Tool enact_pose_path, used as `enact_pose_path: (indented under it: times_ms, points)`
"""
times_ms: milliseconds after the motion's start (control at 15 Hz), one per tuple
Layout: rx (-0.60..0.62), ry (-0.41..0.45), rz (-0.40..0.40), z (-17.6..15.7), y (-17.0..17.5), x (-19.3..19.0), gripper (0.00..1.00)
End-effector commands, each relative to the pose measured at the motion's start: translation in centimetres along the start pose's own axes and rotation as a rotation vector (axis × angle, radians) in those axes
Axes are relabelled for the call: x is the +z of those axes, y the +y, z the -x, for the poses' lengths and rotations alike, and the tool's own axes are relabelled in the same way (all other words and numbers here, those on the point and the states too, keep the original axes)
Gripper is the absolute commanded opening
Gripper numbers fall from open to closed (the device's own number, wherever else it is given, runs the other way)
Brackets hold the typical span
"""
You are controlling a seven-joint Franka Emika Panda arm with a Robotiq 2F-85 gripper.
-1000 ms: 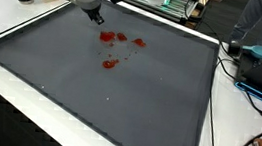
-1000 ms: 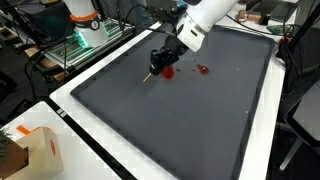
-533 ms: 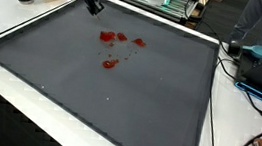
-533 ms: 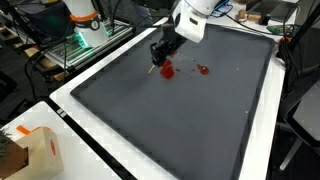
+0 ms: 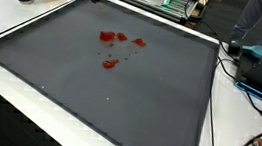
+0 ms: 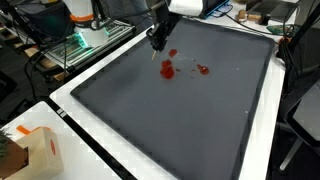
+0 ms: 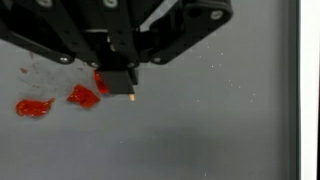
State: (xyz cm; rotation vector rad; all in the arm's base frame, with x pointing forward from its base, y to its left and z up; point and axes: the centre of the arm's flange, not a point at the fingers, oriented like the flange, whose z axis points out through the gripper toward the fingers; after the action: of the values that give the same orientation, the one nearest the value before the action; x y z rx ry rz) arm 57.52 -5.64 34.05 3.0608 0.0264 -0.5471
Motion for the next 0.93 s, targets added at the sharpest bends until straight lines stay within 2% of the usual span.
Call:
enact_pose_path:
  times_ms: [0,267,667,733,867]
  points:
    - [-0.098,0.049,-0.088,3.5,0.4,-0.8,0.03]
    - [-0.172,0.098,-0.129,5.6,0.7,-2.2,0.03]
    - [-0.245,0.164,-0.148,7.9,0.8,-3.8,0.03]
    - [-0.22,0.127,-0.119,6.1,0.6,-4.2,0.12]
    - [-0.229,0.138,-0.121,6.6,0.6,-4.5,0.12]
